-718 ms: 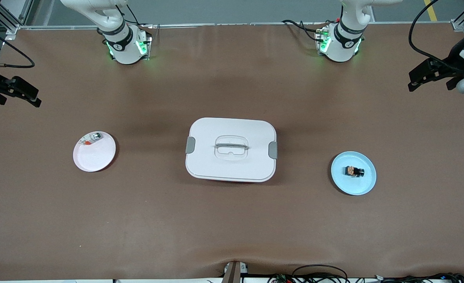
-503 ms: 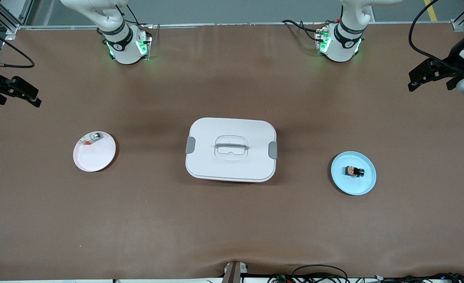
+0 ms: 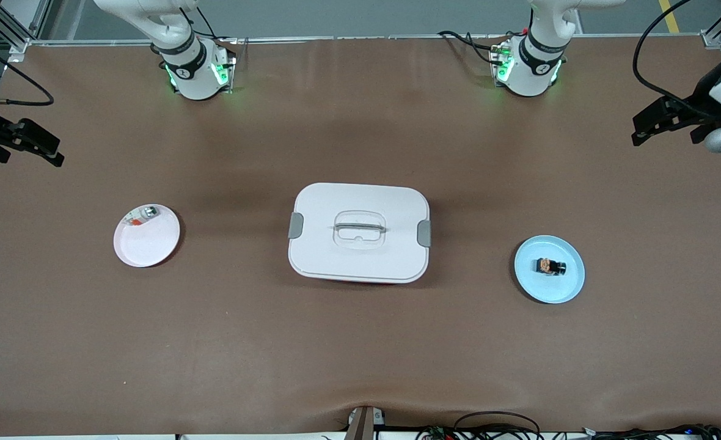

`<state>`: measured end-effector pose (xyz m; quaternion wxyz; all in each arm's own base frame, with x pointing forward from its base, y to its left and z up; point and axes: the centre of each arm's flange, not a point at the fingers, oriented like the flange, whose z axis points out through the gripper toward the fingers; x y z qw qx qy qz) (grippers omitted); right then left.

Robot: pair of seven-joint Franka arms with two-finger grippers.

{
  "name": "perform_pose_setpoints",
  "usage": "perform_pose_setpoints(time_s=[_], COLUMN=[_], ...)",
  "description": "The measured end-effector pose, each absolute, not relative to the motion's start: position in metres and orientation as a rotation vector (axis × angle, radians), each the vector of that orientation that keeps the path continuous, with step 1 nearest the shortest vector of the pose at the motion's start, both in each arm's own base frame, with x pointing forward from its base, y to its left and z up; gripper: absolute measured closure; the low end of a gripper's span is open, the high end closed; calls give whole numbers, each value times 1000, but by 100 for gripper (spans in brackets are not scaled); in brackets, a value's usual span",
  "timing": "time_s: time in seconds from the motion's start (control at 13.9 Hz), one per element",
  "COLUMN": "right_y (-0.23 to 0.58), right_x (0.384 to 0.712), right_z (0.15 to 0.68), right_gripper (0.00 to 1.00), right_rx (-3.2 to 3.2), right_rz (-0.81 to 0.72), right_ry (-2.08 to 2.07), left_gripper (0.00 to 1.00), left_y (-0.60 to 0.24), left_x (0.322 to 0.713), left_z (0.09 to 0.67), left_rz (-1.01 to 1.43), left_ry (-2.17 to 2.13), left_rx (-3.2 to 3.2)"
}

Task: Transfer orange switch to right arm and place
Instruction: 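Move the left gripper over the black-and-orange switch on the blue plate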

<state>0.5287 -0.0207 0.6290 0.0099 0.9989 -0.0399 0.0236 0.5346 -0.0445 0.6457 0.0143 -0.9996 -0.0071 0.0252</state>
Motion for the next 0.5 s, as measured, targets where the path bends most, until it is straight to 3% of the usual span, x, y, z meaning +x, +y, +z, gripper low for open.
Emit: perform_pose_setpoints(time_s=[0.5], right_y=[-21], right_x=[529], right_z=[630], right_gripper=[0], right_rx=[3118], right_rz=[76], right_ry=[-125], left_gripper=[0], left_y=[-50], left_x=[576], left_z=[547], left_rz=[108], left_ry=[-9], left_rx=[-3113])
